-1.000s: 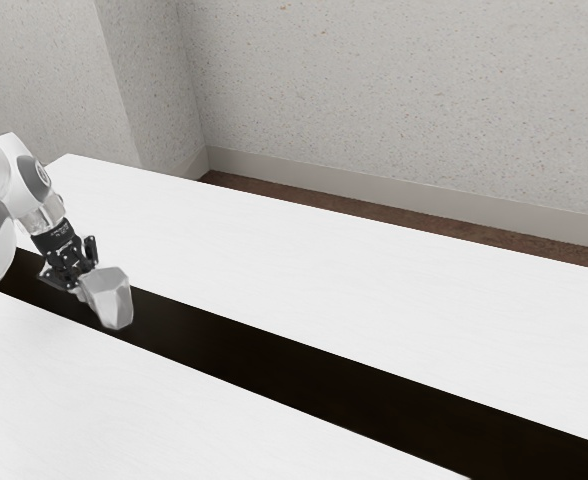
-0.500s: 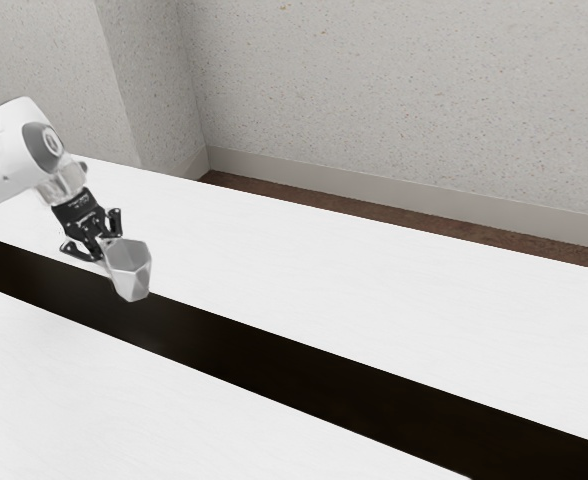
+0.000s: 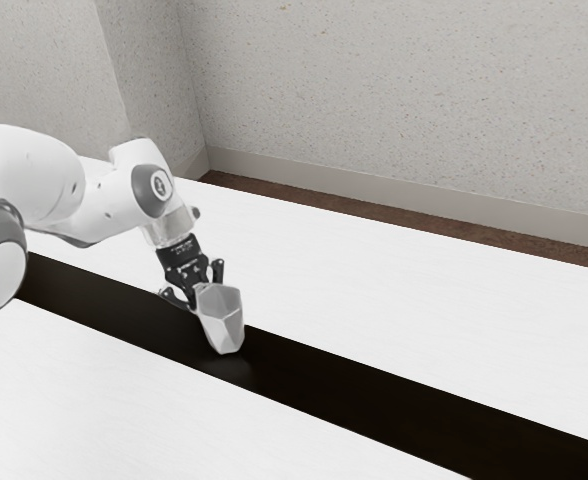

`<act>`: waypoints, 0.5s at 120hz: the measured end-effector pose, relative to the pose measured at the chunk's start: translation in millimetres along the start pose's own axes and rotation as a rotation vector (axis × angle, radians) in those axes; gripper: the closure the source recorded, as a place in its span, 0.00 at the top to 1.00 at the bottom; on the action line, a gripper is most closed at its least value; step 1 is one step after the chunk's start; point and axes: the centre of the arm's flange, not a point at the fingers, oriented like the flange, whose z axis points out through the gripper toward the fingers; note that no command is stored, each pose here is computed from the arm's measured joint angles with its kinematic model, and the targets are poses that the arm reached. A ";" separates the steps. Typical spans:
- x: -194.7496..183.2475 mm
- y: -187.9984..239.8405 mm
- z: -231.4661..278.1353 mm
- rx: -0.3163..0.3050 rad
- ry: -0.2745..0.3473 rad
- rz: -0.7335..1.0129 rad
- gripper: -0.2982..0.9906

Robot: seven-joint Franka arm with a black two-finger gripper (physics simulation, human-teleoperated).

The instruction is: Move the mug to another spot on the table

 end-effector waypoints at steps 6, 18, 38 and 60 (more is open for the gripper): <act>-5.4 5.5 7.6 -0.003 -0.006 0.006 0.17; -9.0 10.4 13.9 -0.013 -0.010 0.005 0.17; -15.2 17.6 32.1 -0.017 -0.033 -0.003 0.16; -14.3 19.6 46.8 -0.022 -0.056 -0.025 0.16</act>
